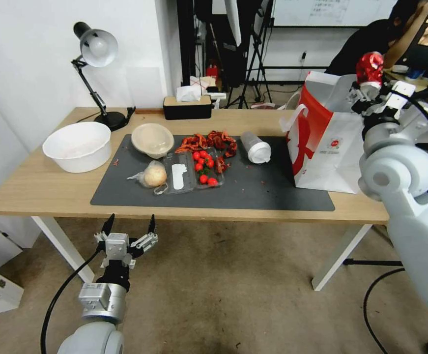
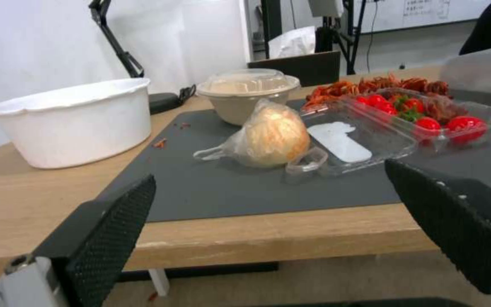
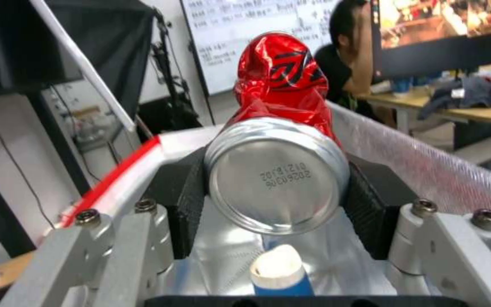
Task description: Pick up the trash from the table and place it into the takeout bag.
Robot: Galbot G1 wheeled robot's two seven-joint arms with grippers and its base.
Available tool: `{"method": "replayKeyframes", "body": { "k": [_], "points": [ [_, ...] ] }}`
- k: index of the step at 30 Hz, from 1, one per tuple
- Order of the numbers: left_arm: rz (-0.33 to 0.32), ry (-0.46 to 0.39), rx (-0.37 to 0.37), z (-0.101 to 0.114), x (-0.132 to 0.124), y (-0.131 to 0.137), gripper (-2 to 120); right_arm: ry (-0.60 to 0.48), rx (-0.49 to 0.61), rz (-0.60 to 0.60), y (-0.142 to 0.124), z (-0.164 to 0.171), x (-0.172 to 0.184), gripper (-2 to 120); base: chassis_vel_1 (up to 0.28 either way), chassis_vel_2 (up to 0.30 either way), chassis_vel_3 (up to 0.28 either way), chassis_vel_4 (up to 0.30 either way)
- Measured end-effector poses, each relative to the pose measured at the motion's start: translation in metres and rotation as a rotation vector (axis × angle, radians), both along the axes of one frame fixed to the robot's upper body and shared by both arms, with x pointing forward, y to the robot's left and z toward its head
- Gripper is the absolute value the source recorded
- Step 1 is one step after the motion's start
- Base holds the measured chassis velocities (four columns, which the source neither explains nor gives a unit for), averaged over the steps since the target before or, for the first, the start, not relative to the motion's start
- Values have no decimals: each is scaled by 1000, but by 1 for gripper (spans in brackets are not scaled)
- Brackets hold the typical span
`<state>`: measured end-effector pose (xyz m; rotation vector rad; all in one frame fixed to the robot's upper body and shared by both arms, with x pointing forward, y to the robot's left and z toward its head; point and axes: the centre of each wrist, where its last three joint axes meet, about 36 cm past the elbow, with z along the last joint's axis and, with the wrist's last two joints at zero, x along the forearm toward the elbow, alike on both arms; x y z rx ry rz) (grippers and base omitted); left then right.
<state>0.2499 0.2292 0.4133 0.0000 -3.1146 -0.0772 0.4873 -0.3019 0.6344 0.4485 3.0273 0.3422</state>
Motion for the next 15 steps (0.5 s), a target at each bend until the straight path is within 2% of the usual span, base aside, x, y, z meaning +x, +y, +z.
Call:
{"method": "replayKeyframes", "body": {
  "k": [2, 4, 5, 7, 8, 10, 12, 14, 15],
  "points": [
    [0, 0, 0, 0, 0, 0, 100, 9, 1, -4, 0, 0, 1, 53, 0, 0, 0, 0],
    [1, -1, 2, 0, 0, 1, 100, 24, 6, -9, 1, 0, 5, 67, 0, 0, 0, 0],
    [1, -1, 2, 0, 0, 1, 100, 24, 6, -9, 1, 0, 5, 67, 0, 0, 0, 0],
    [1, -1, 2, 0, 0, 1, 100, 28, 7, -9, 2, 1, 6, 77, 0, 0, 0, 0],
    [1, -1, 2, 0, 0, 1, 100, 28, 7, -9, 2, 1, 6, 77, 0, 0, 0, 0],
    [2, -2, 2, 0, 1, 1, 100, 23, 9, -9, 1, 2, 7, 85, 0, 0, 0, 0],
    [2, -2, 2, 0, 1, 1, 100, 15, 14, -6, 1, 2, 7, 87, 0, 0, 0, 0],
    [2, -3, 2, -1, 2, 1, 100, -53, 51, 39, 1, 6, 6, 98, 0, 0, 0, 0],
    [2, -3, 2, -1, 2, 1, 100, -53, 51, 39, 1, 6, 6, 98, 0, 0, 0, 0]
  ]
}}
